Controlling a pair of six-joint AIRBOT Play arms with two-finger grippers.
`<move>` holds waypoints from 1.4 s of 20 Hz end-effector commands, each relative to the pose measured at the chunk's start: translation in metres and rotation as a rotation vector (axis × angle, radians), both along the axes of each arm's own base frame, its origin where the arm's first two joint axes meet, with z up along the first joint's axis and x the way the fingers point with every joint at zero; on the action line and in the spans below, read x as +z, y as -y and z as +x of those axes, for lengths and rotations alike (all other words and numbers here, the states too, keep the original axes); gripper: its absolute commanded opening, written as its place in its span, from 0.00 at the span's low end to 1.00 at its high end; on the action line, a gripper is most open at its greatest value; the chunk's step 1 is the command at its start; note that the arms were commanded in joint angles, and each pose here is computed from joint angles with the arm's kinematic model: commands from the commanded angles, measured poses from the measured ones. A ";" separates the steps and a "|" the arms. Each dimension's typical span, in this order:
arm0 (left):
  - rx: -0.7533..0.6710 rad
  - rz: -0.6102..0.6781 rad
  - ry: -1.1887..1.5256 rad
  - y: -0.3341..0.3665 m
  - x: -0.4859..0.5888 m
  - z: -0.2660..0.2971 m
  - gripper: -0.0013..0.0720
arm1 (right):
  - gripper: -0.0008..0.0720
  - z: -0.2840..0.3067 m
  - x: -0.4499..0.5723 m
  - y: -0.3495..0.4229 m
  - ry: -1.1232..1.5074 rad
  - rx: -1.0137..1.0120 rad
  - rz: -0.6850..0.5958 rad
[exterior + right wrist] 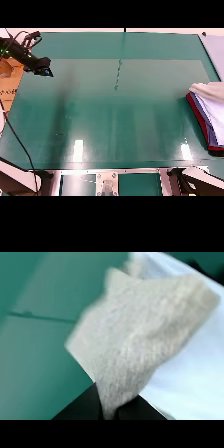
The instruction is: Fold the shirts.
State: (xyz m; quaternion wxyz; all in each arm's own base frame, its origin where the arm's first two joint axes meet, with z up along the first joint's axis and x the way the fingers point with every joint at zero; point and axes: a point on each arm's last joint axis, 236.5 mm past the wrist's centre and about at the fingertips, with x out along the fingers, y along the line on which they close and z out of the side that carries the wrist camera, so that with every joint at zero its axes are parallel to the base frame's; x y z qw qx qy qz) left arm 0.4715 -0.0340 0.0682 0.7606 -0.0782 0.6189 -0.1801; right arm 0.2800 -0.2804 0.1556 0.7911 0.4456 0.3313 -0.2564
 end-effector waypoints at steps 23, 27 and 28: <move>-0.144 -0.097 -0.024 0.095 0.018 -0.100 0.05 | 0.03 0.049 -0.117 -0.301 -0.333 0.842 -0.116; -0.156 -0.086 -0.061 0.110 -0.017 -0.166 0.05 | 0.03 0.008 -0.161 -0.381 -0.338 1.035 -0.137; -0.151 -0.082 -0.062 0.108 -0.020 -0.175 0.04 | 0.03 0.002 -0.164 -0.391 -0.336 1.056 -0.137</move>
